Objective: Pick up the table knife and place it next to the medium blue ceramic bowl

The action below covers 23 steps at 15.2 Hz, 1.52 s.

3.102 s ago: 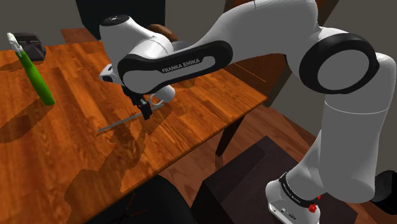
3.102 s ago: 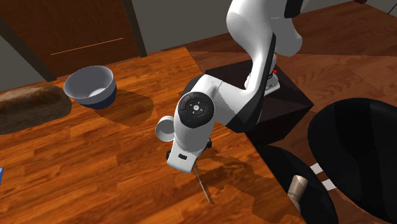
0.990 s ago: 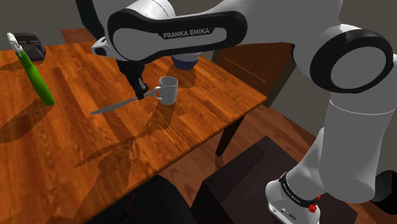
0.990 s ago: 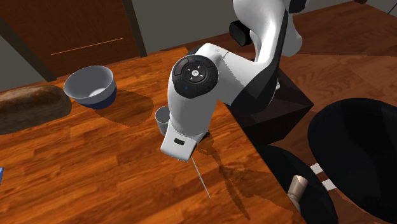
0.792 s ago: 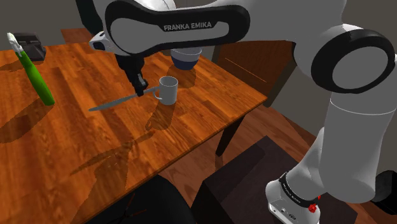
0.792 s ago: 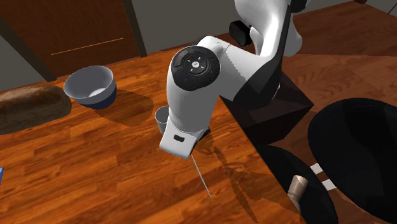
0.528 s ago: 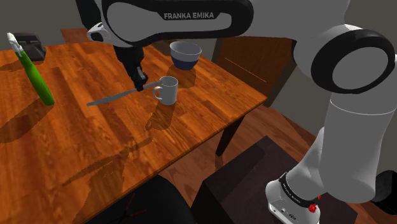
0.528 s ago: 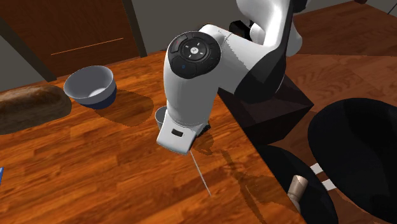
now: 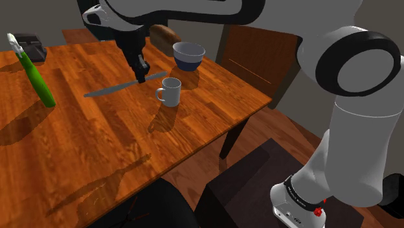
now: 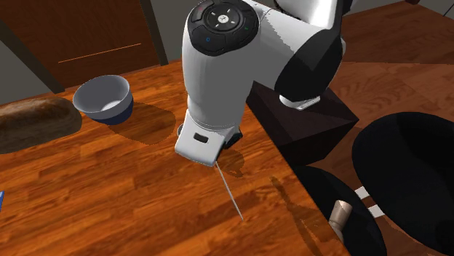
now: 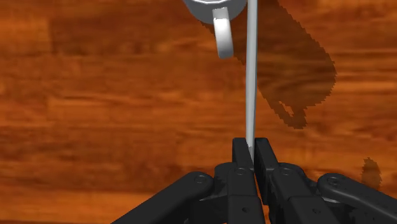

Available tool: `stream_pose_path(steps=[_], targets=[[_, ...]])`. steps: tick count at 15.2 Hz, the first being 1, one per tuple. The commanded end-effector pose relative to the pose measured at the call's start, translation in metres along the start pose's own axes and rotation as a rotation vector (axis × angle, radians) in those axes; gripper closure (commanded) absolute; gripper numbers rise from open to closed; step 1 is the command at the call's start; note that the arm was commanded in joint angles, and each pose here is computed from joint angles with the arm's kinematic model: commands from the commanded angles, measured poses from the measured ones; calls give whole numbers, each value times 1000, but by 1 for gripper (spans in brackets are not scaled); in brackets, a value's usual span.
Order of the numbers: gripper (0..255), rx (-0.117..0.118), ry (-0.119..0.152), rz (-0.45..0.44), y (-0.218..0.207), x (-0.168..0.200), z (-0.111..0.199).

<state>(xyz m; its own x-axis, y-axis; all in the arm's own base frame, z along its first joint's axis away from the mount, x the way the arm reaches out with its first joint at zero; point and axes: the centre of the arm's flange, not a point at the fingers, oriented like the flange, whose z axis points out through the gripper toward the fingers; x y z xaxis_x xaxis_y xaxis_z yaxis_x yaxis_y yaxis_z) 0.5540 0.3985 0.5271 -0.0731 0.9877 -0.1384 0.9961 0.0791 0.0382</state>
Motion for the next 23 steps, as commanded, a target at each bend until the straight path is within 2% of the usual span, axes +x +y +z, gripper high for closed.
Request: stream_pose_path(steps=[1, 6, 23], targets=[[255, 1, 0, 0, 1, -1, -11], [255, 1, 0, 0, 2, -4, -33], [255, 1, 0, 0, 73, -215, -1]])
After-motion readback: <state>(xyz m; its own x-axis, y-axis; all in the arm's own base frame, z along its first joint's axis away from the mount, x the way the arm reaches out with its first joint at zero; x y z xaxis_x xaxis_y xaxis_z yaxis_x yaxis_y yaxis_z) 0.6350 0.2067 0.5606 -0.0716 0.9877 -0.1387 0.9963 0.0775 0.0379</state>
